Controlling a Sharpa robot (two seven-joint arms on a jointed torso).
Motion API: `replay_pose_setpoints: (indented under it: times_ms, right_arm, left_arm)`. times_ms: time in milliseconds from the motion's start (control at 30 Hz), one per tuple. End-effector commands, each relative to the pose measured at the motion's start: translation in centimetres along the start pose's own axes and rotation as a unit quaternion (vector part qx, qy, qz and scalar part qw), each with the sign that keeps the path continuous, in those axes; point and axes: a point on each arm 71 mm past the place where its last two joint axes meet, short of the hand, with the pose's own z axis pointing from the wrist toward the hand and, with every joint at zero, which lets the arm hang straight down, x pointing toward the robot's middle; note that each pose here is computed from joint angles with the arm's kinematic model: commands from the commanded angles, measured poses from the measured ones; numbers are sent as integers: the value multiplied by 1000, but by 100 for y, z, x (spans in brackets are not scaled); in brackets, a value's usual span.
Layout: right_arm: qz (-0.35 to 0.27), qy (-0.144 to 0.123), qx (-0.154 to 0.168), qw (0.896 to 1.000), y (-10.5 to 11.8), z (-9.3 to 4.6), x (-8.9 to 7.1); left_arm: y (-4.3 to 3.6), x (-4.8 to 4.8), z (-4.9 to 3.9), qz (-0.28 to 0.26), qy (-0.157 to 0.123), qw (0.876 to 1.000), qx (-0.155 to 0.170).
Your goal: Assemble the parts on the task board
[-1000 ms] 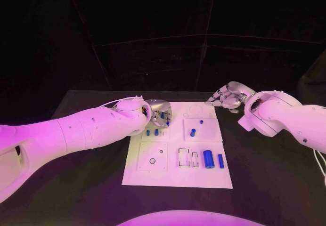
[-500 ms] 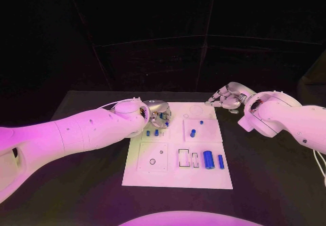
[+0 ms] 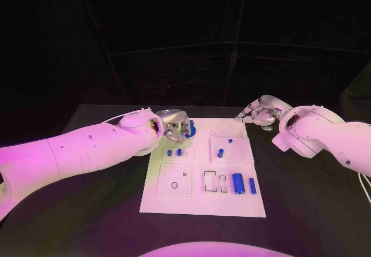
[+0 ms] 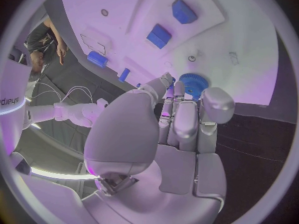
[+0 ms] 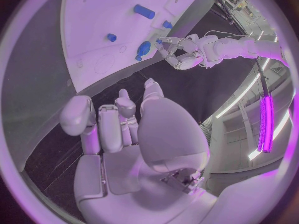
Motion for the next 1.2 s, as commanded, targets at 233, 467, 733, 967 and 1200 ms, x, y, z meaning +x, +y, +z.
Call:
replay_pose_setpoints:
  times_ms: [233,467,733,967,1200]
  right_arm:
    - [-2,-2,-3,1000,1,1,-17]
    - [-2,-2,-3,1000,0,4,-17]
    - [-2,-2,-1,1000,-10,0,-23]
    - [-2,-2,-2,1000,-5,0,-20]
    - [-2,-2,-2,1000,-1,2,-17]
  left_arm:
    - [197,-29,-165,-18,18,999,-21]
    - [276,-11,-192,-17,37,999,-34]
    - [309,0,-194,-16,45,998,-40]
    - [323,6,-183,-15,45,998,-44]
    - [311,18,-161,-16,46,998,-45]
